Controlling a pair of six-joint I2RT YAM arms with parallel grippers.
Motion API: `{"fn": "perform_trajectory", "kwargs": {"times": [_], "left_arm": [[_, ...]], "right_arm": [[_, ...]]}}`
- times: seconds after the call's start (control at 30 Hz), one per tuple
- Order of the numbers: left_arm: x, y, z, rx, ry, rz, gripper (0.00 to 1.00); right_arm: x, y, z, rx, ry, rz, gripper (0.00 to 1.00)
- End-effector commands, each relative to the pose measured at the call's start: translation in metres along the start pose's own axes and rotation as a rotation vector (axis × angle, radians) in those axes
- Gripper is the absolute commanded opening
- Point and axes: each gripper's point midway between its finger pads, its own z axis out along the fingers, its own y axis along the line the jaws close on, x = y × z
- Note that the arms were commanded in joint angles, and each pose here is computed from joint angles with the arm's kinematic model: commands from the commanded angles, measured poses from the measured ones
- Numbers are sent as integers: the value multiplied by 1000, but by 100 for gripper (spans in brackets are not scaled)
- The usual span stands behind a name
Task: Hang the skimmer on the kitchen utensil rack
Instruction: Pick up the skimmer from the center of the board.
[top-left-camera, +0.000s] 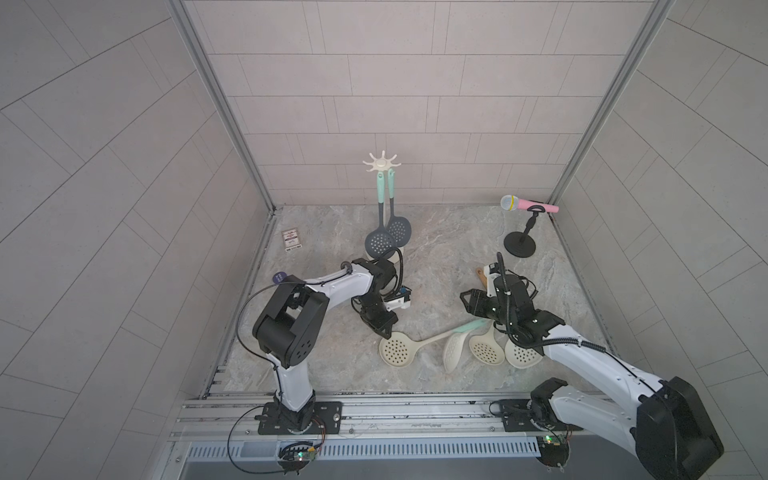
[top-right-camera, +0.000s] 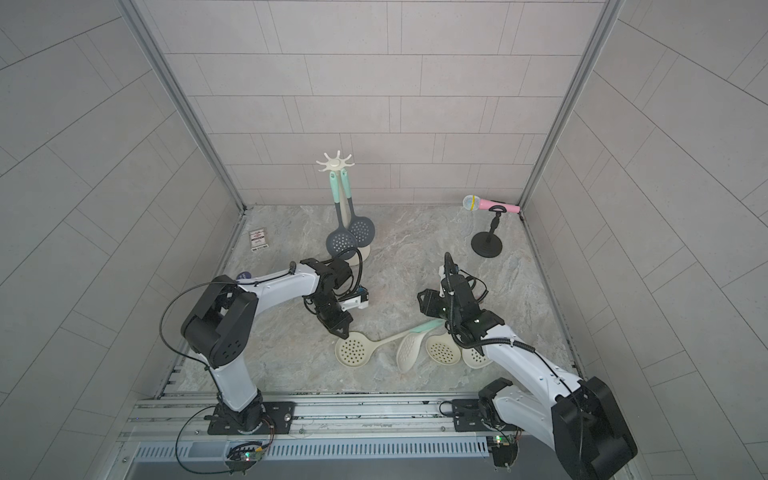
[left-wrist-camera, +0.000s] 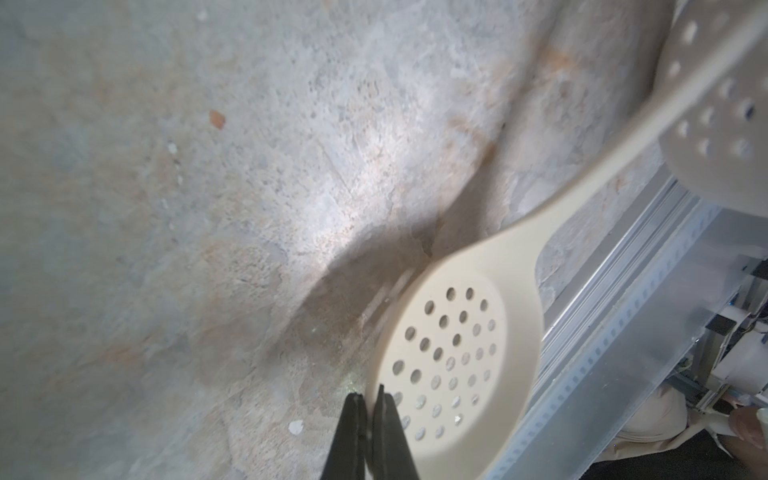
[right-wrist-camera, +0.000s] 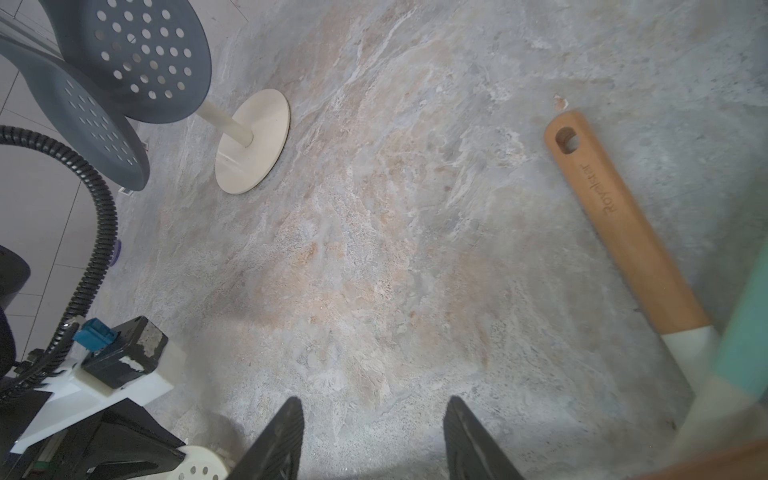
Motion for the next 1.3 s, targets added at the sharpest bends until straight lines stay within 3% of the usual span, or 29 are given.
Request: {"fn": "perform_trajectory", "kwargs": {"times": [0.0,0.4,0.77,0.93,1.27], "left_arm": [[1,-8,-4,26,10,32,0],[-1,5,-31,-135,-60,62,0],[-20,27,-93,-238,-216,12,0],[-34,29,-129,-264,-299,1,0],[-52,13,-175,-294,-454,12,0]], "right_arm": [[-6,-1,-4,12,-18,-10,56],[-10,2,-9,-7,-30,-9,58],[-37,26,-34,-95,-126,-54,74],[-53,50,-47,-188,-166,-71,74],[-82,106,-68,-503,-305,-25,70]]}}
